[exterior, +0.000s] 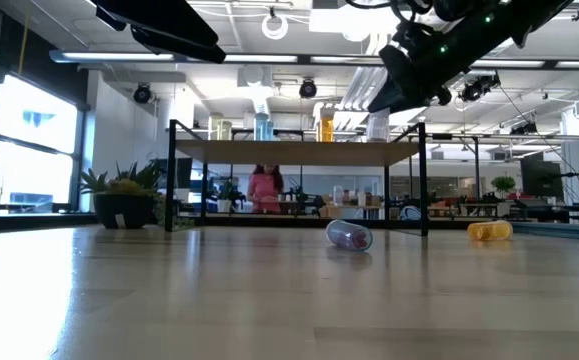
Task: Pick and place medicine bottles onto shelf by color
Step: Put the white pill bottle on the shelf aligned with the other white pill bottle
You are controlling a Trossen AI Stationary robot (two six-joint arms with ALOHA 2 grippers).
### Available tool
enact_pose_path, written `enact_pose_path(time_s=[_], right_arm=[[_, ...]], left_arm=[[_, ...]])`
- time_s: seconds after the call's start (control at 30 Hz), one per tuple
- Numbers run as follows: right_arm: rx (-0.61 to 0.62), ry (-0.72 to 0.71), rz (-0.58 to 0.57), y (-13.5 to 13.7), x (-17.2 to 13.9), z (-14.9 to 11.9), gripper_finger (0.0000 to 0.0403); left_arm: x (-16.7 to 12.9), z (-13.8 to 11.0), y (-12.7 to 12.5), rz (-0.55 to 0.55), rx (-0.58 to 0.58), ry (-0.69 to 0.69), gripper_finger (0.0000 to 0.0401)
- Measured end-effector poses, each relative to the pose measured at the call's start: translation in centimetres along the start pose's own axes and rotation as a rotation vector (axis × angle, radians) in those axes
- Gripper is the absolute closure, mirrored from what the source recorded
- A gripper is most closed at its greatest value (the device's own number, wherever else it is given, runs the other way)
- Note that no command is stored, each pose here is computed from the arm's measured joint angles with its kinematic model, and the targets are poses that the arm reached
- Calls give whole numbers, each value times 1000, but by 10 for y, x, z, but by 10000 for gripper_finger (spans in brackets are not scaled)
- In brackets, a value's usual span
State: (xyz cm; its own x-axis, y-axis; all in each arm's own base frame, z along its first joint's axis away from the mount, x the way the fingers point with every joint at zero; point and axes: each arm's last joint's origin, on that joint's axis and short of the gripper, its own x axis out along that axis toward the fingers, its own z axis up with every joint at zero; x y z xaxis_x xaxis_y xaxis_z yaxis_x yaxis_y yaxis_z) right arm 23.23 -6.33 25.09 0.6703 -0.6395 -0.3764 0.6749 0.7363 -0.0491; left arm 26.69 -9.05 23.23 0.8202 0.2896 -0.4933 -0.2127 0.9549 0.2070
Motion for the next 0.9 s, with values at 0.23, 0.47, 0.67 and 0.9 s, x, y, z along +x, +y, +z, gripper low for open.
enact_pose_path(time_s=[0.23, 0.47, 0.67, 0.9], right_arm=[[-2, 82, -27, -2, -6, 10, 284], [28, 136, -43, -3, -8, 11, 284], [46, 144, -51, -4, -8, 11, 284], [55, 141, -50, -4, -8, 11, 261]], left_arm=[[0, 0, 0, -1, 0, 0, 162], [0, 0, 0, -1, 0, 1, 162], [0, 0, 0, -1, 1, 1, 162], [0, 0, 0, -1, 1, 1, 162]])
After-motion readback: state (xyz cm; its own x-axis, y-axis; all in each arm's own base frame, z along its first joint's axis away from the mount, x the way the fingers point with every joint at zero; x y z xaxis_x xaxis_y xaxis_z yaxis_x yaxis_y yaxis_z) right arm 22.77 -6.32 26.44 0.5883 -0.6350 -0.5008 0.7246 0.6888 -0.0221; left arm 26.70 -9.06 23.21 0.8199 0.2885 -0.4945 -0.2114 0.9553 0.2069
